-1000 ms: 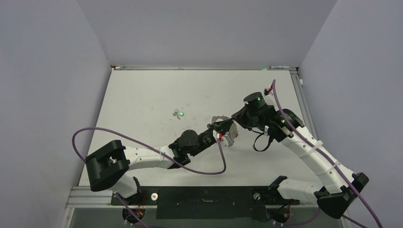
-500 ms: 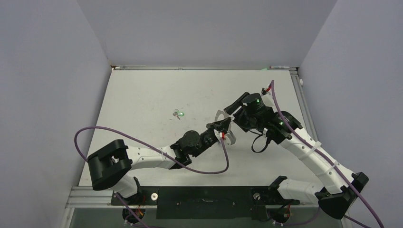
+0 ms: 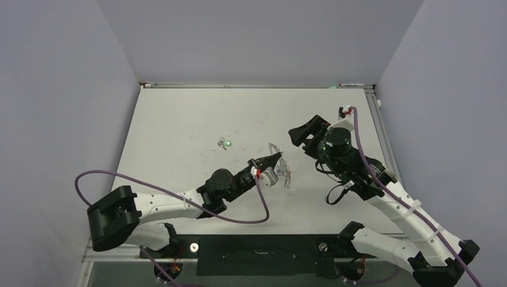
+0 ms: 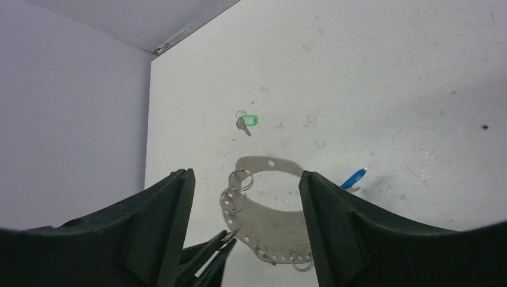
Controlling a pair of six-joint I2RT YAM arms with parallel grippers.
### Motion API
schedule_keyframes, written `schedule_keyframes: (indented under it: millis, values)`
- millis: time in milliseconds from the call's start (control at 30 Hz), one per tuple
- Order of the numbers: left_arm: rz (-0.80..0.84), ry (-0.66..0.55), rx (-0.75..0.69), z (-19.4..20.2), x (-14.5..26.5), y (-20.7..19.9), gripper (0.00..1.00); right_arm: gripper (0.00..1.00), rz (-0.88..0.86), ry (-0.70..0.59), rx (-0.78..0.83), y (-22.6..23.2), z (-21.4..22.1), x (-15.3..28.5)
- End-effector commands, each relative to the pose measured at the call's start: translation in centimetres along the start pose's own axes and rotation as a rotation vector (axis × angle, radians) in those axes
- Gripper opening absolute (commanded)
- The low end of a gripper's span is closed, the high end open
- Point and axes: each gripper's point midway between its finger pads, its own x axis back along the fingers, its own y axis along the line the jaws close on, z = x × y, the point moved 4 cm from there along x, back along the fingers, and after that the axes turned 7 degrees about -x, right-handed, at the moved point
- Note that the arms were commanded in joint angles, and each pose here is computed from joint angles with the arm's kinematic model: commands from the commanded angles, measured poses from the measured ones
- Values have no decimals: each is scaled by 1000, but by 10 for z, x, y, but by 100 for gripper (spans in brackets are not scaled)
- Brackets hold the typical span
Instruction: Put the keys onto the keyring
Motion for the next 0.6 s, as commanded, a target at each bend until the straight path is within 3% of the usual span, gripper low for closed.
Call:
schedule_keyframes:
  millis: [0,167,333,567]
  values:
    - [12,-180,142,-46,16,15,0,66,-263,-195,264,18,-30,23]
    - [50,-236,262,-60,45,20,0,79,-408,-244,462,14,-30,43]
    - [116,-241,376,-73,68,24,0,82,-546,-86,669,24,-2,42]
    - [74,-172,495,-93,100,52,0,85,-655,-4,733,31,18,34]
